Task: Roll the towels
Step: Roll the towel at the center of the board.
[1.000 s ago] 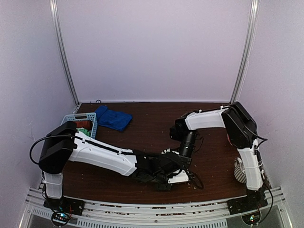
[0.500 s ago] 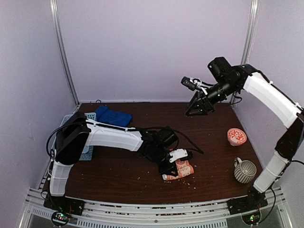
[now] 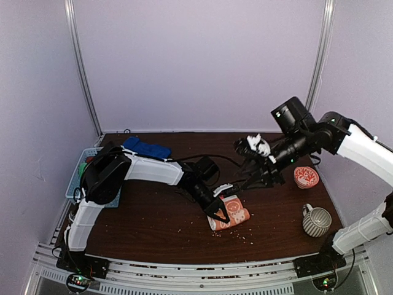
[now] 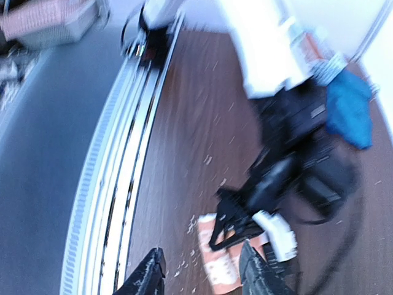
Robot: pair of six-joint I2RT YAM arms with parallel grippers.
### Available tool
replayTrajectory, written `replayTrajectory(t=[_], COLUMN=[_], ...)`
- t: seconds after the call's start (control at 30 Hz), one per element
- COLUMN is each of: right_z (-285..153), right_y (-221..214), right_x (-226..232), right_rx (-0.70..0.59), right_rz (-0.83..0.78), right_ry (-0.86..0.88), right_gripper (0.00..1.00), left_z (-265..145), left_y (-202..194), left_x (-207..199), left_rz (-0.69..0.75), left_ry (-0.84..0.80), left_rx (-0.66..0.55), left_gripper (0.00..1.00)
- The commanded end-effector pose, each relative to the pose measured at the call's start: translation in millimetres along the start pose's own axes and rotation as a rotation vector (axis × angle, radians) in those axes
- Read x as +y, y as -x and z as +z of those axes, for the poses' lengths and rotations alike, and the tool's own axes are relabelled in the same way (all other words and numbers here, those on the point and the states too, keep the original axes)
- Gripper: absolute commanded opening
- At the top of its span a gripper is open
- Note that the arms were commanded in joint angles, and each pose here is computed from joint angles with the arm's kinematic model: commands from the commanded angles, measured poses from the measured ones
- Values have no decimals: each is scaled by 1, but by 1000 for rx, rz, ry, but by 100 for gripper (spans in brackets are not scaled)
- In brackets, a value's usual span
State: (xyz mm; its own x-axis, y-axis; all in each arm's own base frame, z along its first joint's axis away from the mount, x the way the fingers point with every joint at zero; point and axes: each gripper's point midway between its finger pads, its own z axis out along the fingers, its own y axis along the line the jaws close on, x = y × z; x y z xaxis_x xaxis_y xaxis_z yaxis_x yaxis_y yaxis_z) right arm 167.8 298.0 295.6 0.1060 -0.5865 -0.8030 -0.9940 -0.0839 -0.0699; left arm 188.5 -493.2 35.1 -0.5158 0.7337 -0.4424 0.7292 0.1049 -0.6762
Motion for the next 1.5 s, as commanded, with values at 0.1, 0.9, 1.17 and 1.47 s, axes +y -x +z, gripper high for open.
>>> replayTrajectory(t=[0.1,0.9,1.17,1.47], right_z=[65,139,145,135], right_y=[-110,-223,-236,-211], right_x=[-1,-13,3,51], right_rx=[368,622,671,709], right_rz=[-111,-320,-321,-90], right_ry=[-134,-232,-128,148], right_gripper=[44,42,27,18], left_z=[16,15,-10,-86], left_y=[-32,-39,-27,-10], left_x=[26,30,17,6], left_rz=[-122,-88,4,73], left_ry=[28,52,134,385], left_rx=[65,74,38,-65], left_gripper=[0,0,24,41])
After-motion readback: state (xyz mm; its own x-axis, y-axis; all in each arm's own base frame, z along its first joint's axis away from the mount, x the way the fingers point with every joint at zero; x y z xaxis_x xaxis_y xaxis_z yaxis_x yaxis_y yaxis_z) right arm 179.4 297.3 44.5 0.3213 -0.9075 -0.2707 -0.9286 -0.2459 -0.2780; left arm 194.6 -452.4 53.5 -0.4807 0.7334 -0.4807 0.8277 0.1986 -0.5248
